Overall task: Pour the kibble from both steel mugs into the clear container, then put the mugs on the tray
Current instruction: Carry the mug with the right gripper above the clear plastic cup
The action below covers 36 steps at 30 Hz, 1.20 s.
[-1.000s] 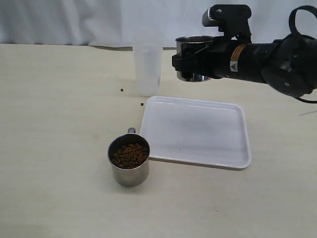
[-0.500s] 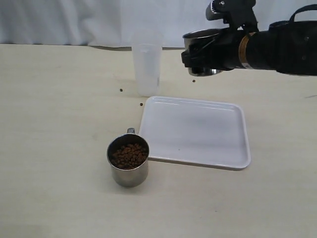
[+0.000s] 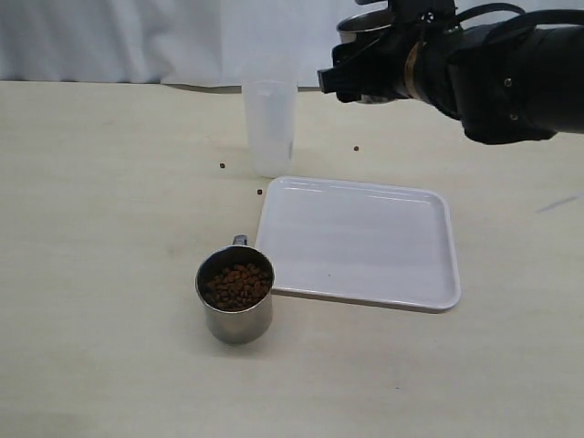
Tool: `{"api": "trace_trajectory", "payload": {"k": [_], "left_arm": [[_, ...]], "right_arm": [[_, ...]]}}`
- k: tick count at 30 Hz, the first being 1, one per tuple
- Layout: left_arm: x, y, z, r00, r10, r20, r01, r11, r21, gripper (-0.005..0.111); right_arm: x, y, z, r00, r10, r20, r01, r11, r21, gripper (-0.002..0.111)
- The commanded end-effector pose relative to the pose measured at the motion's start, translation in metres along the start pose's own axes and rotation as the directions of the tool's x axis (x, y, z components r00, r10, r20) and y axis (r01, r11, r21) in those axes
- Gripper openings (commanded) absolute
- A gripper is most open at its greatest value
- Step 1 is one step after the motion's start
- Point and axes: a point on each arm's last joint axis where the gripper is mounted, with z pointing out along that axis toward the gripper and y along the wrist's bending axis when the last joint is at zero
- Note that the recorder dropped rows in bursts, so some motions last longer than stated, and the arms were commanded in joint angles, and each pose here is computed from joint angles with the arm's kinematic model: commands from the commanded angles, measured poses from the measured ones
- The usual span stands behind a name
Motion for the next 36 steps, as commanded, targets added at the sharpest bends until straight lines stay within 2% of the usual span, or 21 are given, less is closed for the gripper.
{"api": "trace_trajectory", "payload": {"k": [1,8,13,23,29,34,36], "left_arm": [[0.0,-0.001,0.0,1.0,0.0,0.011,0.0,1.0,0.01,0.0],[0.0,-0.001,0.0,1.0,0.0,0.011,0.0,1.0,0.01,0.0],[0.0,-0.001,0.0,1.0,0.0,0.011,0.0,1.0,0.01,0.0],[0.0,-0.001,0.0,1.0,0.0,0.011,0.0,1.0,0.01,0.0],[0.0,-0.001,0.0,1.0,0.0,0.011,0.0,1.0,0.01,0.0],[0.0,-0.001,0.0,1.0,0.0,0.009,0.0,1.0,0.01,0.0],[0.0,-0.001,0.0,1.0,0.0,0.009,0.0,1.0,0.01,0.0]], "right_arm": [[-0.016,-0.002,0.0,0.998,-0.031,0.051,0.03,0.999,0.026,0.005],[-0.027,0.004,0.019,0.992,-0.11,0.068,0.108,0.994,0.032,0.005],[-0.025,0.012,0.041,0.958,-0.283,0.053,0.281,0.959,0.041,0.005],[-0.041,0.018,0.063,0.932,-0.352,0.083,0.346,0.935,0.084,0.005],[-0.038,0.019,0.066,0.895,-0.44,0.07,0.434,0.897,0.086,0.005],[-0.038,0.019,0.066,0.893,-0.444,0.071,0.438,0.895,0.085,0.005],[-0.038,0.023,0.067,0.881,-0.466,0.08,0.463,0.885,0.052,0.005]]}}
